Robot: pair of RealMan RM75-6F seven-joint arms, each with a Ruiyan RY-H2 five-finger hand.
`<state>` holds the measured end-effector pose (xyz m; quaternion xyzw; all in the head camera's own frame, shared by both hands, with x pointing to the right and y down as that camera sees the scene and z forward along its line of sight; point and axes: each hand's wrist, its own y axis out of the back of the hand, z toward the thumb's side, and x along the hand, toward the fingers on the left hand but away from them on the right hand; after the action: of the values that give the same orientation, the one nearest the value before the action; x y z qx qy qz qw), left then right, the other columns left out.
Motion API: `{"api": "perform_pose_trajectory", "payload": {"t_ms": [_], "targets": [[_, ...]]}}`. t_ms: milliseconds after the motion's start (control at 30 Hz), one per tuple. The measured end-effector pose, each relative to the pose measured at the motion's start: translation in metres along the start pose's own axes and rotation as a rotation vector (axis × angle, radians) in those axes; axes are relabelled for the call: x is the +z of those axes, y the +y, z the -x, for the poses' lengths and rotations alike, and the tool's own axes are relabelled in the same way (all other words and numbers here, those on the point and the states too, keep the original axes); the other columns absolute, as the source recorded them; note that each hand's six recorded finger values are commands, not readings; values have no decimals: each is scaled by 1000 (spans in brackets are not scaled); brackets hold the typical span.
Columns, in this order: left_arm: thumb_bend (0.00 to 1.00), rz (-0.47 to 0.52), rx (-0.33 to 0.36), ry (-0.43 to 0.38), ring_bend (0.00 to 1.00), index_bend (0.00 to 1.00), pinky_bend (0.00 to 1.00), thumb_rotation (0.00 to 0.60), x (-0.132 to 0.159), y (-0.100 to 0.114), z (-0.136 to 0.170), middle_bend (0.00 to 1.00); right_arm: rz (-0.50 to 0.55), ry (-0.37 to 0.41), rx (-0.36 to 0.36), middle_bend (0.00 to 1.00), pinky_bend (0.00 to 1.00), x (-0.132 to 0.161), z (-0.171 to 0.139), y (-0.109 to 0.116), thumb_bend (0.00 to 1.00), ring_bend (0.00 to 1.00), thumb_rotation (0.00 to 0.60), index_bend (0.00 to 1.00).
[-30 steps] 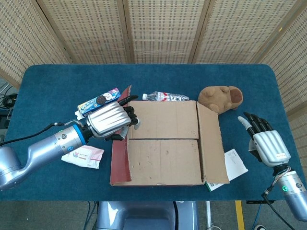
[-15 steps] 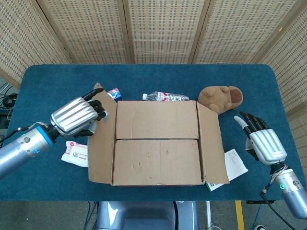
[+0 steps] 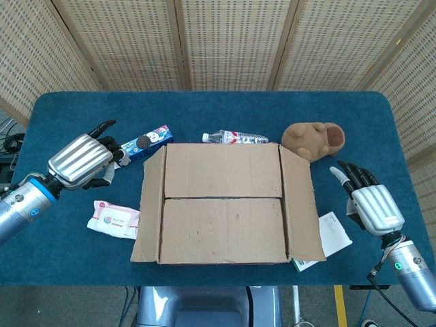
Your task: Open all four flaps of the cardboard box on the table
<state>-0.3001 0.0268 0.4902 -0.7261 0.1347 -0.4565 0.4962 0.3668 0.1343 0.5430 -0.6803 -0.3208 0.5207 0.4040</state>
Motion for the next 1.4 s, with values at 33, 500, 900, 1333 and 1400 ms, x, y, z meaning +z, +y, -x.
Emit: {"api": "perform_pose_trajectory", "payload": {"t_ms": [33,500,900,1333,1400], "targets": [[534,2,5,9,188,278,0,316,0,-3,-1,279,0,2,-6,23,112,1,0,0,976,0,600,4],[285,150,71,97,0,86,0,209,22,-43,-34,43,-9,21,-87,23,112,13,6,0,504,0,600,4],[283,164,57,49,0,29,0,187,69,-64,-62,0,16,44,-95,22,112,22,12,-6,466,0,600,4],[283,126,48,33,0,0,0,224,99,-79,-75,0,35,38,-89,22,112,18,9,-8,466,0,600,4],[278,118,40,38,0,0,0,239,102,-84,-77,0,38,39,-88,23,112,18,9,-8,466,0,600,4]]}}
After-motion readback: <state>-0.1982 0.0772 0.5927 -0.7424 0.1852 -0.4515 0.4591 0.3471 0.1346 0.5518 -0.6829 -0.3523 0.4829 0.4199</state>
